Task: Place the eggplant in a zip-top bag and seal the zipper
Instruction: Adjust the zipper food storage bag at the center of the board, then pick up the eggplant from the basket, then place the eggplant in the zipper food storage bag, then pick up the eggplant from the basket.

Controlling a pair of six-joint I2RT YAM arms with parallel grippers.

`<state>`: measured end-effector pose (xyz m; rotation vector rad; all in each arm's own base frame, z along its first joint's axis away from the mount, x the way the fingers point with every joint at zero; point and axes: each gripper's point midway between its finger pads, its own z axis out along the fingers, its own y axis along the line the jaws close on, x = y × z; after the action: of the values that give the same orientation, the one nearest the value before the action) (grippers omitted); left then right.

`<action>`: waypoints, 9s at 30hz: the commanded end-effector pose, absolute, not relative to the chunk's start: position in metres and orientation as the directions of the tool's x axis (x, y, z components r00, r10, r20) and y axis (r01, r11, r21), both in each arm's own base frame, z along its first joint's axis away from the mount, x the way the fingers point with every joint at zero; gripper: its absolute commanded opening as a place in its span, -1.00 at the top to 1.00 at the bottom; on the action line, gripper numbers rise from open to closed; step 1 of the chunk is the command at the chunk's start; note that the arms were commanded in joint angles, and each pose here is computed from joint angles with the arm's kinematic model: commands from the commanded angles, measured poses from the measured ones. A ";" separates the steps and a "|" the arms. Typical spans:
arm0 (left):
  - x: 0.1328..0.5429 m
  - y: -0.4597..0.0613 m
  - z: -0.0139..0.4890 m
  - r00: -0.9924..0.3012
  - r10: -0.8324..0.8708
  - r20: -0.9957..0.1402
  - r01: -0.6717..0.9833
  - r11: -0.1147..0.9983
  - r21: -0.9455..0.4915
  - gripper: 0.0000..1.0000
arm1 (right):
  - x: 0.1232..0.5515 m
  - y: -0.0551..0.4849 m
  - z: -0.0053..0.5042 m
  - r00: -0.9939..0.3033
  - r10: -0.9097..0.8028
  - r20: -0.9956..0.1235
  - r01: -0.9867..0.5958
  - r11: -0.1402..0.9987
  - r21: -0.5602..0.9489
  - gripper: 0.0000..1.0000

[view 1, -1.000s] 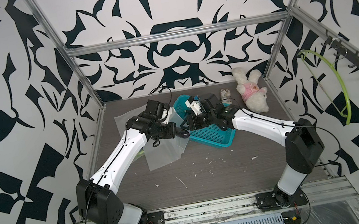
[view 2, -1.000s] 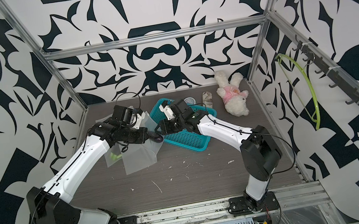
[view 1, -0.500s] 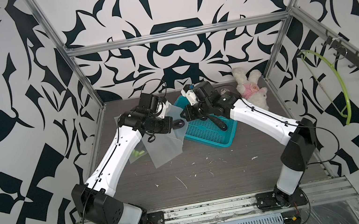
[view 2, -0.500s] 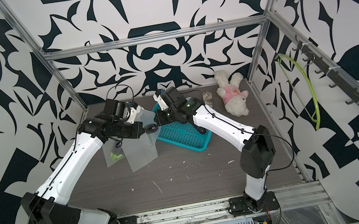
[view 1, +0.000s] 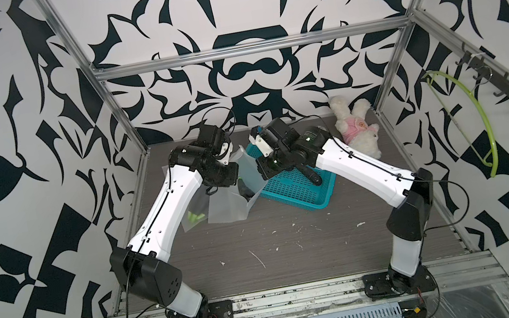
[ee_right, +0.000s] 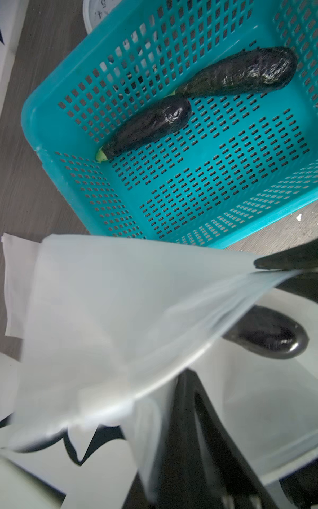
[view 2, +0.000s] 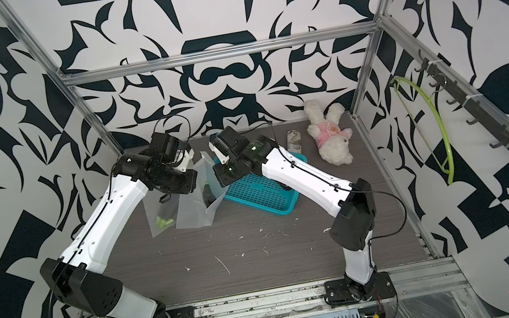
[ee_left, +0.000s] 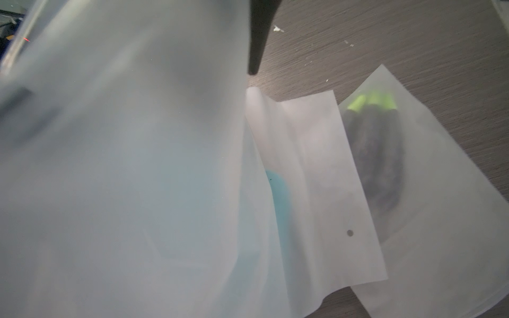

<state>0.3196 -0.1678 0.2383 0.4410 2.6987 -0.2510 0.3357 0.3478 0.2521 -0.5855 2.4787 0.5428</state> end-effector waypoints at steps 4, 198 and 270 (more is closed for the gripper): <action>0.315 -0.147 0.244 -0.889 0.228 -0.397 0.266 0.963 -0.042 1.00 | 0.331 0.350 0.255 -0.757 -0.298 -0.582 -0.528 0.803 0.276 0.87; 0.331 -0.196 0.204 -0.874 0.164 -0.457 0.246 0.961 -0.125 1.00 | 0.336 0.350 0.242 -0.740 -0.245 -0.627 -0.601 0.659 0.452 -0.20; 0.320 -0.198 0.187 -0.886 0.153 -0.438 0.252 0.951 -0.179 1.00 | 0.414 0.187 0.120 -0.884 -0.260 -0.389 -0.343 0.926 0.160 0.15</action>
<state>0.3201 -0.1985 0.1825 0.2865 2.6789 -0.3162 0.4126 0.1814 0.0738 -0.4740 2.8122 0.2149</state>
